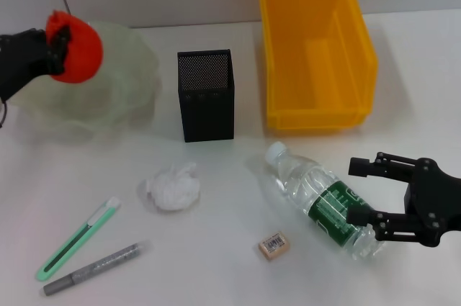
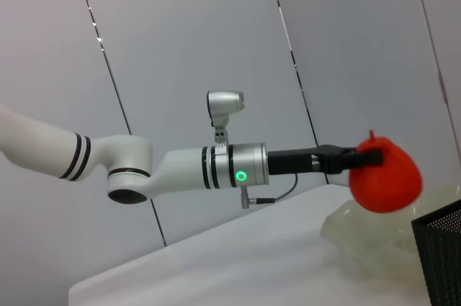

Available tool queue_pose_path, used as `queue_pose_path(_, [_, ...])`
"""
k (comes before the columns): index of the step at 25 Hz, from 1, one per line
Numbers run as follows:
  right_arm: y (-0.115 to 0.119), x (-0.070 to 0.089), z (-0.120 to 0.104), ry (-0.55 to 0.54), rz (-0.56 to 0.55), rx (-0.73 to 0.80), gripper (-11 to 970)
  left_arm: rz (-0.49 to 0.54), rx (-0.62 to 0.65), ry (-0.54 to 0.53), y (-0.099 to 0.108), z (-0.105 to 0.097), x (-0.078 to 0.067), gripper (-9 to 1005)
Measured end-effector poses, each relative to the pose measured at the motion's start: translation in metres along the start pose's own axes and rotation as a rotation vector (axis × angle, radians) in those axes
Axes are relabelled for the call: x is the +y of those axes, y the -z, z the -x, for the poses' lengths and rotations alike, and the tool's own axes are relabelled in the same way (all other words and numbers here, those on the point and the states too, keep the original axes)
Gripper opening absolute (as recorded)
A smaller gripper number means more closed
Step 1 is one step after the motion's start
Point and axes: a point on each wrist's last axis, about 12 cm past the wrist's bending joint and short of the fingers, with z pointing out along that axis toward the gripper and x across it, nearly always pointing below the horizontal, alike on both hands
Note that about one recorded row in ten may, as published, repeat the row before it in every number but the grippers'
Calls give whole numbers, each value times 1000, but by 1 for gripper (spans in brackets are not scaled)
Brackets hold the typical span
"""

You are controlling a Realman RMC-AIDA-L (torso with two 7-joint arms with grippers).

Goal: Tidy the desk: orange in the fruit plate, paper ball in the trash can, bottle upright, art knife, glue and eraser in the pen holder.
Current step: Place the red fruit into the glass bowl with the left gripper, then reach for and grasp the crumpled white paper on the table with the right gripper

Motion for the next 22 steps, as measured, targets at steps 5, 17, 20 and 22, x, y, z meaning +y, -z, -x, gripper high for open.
queue_pose_path(5, [-1,1,0,-3,9,0,786,-18,32,-25,-4,-2,-5,194])
queue_pose_path(17, [0,-1,3,-9,-6,-22,785,-65,-23,16,12,2,-1,563])
queue_pose_path(20, [4,-10,20,-53,-15,3,785,-178,-95,67,43,-1,-6,628])
queue_pose_path(22, [4,-13,27,-58,-10,16,785,-263,-125,74,64,-7,-13,672])
